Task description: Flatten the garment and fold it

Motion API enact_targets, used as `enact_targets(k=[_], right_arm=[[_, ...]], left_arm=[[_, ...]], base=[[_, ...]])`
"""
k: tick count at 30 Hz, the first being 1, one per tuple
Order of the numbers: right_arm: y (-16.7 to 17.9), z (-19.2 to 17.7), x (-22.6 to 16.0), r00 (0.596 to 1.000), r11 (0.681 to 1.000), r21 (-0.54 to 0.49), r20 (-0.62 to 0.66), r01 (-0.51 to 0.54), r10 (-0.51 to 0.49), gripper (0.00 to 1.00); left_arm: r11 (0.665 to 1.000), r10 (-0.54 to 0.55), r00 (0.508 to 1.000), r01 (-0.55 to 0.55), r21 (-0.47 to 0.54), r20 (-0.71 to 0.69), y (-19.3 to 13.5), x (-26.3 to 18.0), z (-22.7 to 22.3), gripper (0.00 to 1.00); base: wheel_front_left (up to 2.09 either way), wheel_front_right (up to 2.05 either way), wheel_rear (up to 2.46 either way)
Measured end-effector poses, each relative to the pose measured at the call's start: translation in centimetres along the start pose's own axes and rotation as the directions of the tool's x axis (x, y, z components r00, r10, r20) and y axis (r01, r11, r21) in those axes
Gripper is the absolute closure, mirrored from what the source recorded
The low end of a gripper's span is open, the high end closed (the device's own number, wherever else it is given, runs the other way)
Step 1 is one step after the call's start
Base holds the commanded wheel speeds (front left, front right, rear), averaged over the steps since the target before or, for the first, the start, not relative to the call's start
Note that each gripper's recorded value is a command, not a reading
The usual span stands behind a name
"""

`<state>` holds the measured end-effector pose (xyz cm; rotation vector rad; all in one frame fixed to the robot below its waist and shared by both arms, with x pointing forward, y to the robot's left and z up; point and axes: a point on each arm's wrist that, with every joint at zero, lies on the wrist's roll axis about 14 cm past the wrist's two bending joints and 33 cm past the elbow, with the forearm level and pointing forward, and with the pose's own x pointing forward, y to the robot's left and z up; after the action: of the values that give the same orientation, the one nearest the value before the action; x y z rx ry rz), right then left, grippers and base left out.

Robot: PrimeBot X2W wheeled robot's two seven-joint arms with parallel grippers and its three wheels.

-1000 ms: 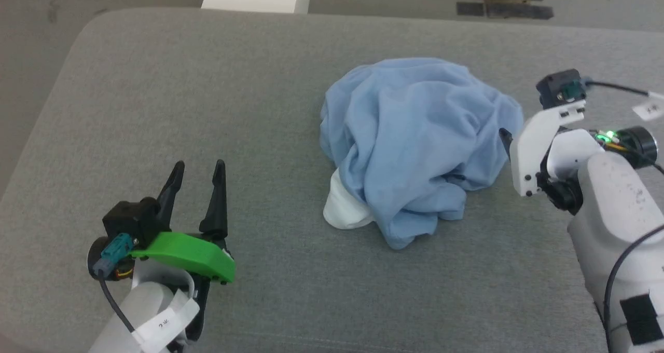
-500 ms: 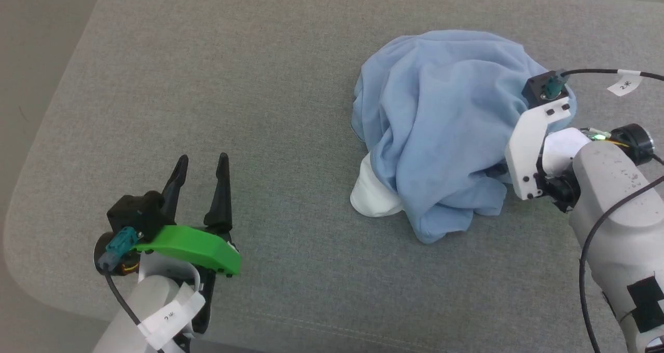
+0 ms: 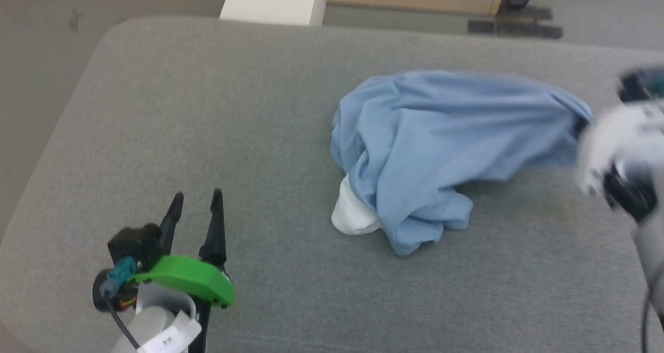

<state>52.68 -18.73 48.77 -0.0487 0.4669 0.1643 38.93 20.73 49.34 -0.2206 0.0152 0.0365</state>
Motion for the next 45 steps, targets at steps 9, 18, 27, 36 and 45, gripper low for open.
enact_targets(k=[9,18,27,36,45], right_arm=[[-2.8,-16.1,-9.3,0.955,0.973,0.176,-0.280,0.147,-0.094,1.00],[-1.8,-12.9,-12.1,0.988,0.951,0.268,-0.056,0.155,-0.145,0.00],[-4.9,-5.3,-16.5,0.886,0.918,0.343,0.336,0.200,-0.319,0.00],[-5.7,-5.1,-17.3,0.873,0.912,0.339,0.342,0.231,-0.348,0.00],[-5.4,-6.2,-15.4,0.899,0.916,0.328,0.288,0.232,-0.331,0.00]], left_arm=[[0.998,-0.054,0.998,0.054,-0.019,0.037,-2.0,-1.7,1.4,0.00],[0.996,-0.087,0.996,0.087,-0.022,0.035,-3.1,-2.3,1.6,0.00],[0.994,-0.104,0.994,0.105,-0.029,0.029,-4.0,-2.6,1.4,0.00],[0.980,-0.197,0.978,0.196,-0.028,-0.070,-7.5,0.3,0.5,0.00],[0.918,-0.361,0.815,0.395,-0.021,-0.453,-16.2,6.1,-2.6,0.00]], base=[[0.00,0.00,0.00],[0.00,0.00,0.00],[0.00,0.00,0.00],[0.00,0.00,0.00],[0.00,0.00,0.00]])
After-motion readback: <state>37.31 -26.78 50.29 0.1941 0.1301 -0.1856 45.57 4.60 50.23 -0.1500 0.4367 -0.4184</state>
